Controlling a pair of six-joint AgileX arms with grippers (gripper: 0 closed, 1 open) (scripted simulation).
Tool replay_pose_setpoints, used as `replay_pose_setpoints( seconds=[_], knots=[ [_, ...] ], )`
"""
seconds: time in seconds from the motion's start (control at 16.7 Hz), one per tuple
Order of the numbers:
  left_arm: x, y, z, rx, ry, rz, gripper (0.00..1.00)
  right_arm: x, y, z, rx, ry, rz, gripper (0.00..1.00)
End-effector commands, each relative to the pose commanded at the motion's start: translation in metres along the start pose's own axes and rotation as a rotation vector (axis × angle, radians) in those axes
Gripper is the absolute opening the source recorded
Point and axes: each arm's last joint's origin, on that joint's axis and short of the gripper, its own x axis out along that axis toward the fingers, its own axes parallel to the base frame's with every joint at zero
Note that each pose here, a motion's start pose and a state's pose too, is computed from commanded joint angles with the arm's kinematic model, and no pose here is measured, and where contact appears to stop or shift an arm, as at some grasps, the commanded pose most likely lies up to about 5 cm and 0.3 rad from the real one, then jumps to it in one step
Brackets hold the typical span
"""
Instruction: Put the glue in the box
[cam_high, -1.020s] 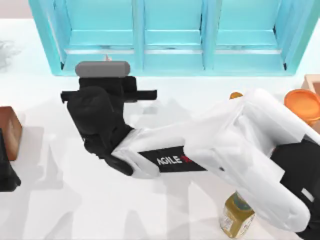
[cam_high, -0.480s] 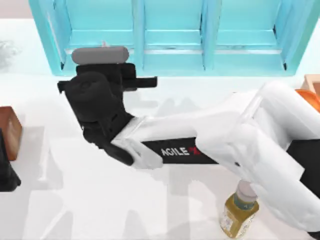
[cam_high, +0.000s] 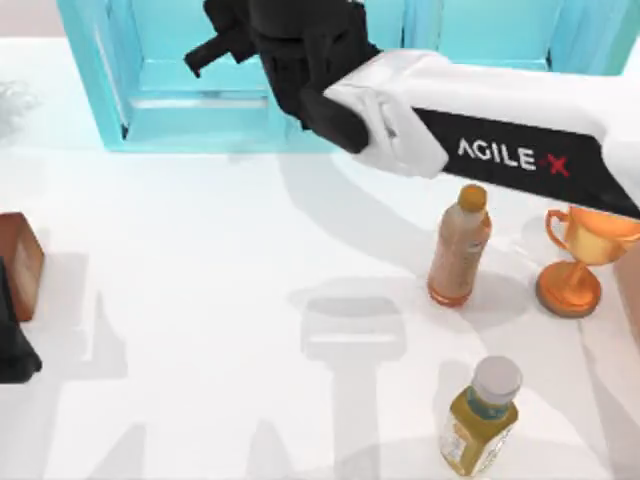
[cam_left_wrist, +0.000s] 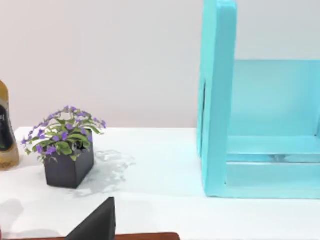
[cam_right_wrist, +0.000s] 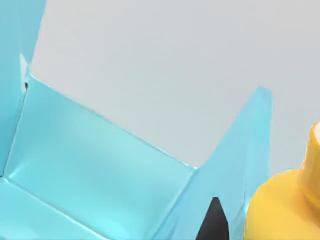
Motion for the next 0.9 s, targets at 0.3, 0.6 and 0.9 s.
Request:
replay_pose_setpoints(
  seconds=[0.3, 0.6, 0.9],
  knots=[
    [0.000, 0.000, 0.000, 0.000, 0.000, 0.000, 1.00, 0.000, -0.139, -0.003, -0.460, 0.090, 0.245, 0.00],
    [0.000, 0.000, 0.000, 0.000, 0.000, 0.000, 1.00, -0.035, -0.270, -0.076, -0.738, 0.194, 0.629, 0.00],
    [0.000, 0.000, 0.000, 0.000, 0.000, 0.000, 1.00, -0.111, -0.368, -0.189, -0.580, 0.144, 0.938, 0.00]
  ],
)
